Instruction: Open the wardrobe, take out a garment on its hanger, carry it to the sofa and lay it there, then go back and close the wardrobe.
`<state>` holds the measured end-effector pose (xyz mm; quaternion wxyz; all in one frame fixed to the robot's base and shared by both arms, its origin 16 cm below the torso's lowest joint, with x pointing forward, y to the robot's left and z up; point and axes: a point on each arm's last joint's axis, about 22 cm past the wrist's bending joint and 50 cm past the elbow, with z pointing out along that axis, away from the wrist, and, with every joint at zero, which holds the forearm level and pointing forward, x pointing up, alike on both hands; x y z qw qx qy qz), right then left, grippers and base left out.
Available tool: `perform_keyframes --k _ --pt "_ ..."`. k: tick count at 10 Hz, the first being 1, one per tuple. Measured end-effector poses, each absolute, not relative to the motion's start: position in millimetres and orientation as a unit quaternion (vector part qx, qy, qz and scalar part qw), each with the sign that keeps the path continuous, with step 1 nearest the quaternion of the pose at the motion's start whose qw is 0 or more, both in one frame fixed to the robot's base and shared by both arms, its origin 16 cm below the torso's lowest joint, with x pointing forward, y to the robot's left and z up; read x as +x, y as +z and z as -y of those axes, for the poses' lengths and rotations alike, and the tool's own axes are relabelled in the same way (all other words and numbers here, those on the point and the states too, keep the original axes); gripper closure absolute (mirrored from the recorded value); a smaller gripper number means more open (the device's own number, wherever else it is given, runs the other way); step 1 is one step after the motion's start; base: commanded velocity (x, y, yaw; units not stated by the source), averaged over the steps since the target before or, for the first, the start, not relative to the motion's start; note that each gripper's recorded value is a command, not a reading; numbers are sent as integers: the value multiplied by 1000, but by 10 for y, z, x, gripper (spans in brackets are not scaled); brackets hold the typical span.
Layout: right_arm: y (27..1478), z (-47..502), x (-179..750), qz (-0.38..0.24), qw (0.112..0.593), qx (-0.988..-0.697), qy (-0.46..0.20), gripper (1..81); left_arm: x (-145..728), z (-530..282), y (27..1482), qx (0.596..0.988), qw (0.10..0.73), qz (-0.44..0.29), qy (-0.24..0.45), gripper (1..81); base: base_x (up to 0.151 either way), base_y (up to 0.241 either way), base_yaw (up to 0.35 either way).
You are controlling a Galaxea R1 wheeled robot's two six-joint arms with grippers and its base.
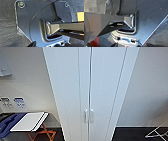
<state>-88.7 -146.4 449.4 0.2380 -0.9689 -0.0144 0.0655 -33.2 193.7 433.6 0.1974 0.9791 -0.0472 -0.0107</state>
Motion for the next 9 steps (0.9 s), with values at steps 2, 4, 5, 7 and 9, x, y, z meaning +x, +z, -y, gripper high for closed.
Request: perform_keyframes --k 2,4,5,7,9 --pt "4494 1466 -887 14 238 -969 66 10 -332 -1937 4336 979 197 47 -11 10 80 0 0" --pt "4488 1473 -856 14 237 -969 63 10 -312 -1935 4336 979 198 47 -10 10 0 0 0" --pt "4482 1480 -811 15 237 -970 60 10 -287 -1935 4335 979 198 48 -9 10 0 0 0" --pt "4483 1484 -834 14 236 -970 61 10 -335 -1935 4337 979 198 47 -11 10 0 0 0" --pt "4493 1481 -816 15 239 -969 61 10 -345 -1945 4337 979 197 47 -12 10 0 0 0"
